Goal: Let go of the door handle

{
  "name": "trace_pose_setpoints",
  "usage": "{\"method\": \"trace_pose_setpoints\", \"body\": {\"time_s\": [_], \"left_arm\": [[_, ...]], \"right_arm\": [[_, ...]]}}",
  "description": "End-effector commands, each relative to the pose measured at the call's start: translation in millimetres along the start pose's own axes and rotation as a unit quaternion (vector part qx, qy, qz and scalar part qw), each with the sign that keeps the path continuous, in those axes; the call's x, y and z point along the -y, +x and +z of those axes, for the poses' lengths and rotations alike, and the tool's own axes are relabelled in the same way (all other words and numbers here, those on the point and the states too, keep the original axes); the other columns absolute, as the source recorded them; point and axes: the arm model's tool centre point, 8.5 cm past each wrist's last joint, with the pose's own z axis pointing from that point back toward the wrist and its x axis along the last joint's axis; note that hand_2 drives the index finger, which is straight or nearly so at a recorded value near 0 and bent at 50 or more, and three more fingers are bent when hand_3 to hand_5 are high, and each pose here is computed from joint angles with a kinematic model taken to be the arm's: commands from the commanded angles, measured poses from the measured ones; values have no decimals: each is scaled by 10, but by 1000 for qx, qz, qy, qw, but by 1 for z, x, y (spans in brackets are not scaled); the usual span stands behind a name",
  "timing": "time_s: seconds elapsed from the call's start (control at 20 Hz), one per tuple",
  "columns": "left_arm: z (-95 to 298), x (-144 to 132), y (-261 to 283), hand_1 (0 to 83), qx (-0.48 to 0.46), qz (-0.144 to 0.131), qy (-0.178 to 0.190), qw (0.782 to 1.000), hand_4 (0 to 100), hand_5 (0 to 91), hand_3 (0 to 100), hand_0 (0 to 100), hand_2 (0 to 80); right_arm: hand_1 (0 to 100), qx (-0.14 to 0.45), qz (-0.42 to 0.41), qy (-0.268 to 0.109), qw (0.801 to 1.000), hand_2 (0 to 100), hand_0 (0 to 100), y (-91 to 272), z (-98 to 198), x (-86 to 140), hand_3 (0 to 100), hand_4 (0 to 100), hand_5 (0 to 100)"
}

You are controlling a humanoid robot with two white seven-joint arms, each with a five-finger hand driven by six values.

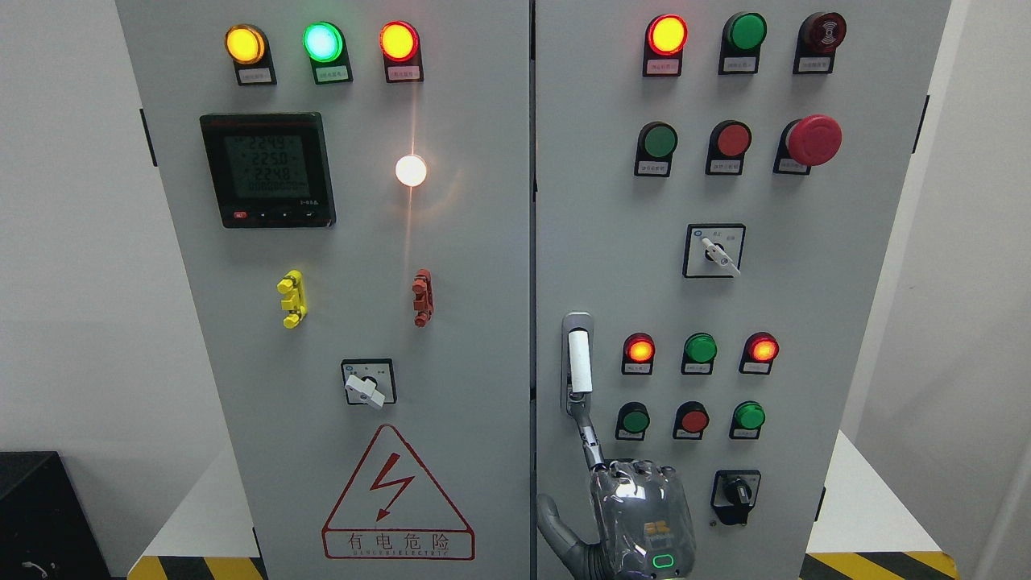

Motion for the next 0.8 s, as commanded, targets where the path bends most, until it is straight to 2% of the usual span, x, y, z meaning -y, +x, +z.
{"method": "trace_pose_setpoints", "body": {"time_s": [0.0,0.3,0.4,0.55,0.75], "left_arm": [[0,-1,7,556,-2,-2,1,1000,0,0,0,120,0],[0,-1,7,556,-2,-1,2,1000,0,0,0,120,0],[0,-1,7,556,-2,-2,2,1000,0,0,0,120,0],[0,-1,7,556,-2,-2,2,1000,0,0,0,120,0],[0,-1,7,556,-2,-2,2,1000,0,0,0,120,0]], "right_arm": [[243,4,-2,-17,1000,31,376,2,-1,10,1000,1000,1000],[244,6,-3,-24,1000,45,377,2,-1,13,1000,1000,1000],[247,8,-4,-28,1000,110,380,2,-1,16,994,997,1000],[254,18,-7,-41,999,193,395,4,-1,25,914,955,1000],[274,28,-11,-60,998,244,421,5,1,39,847,908,1000]]}}
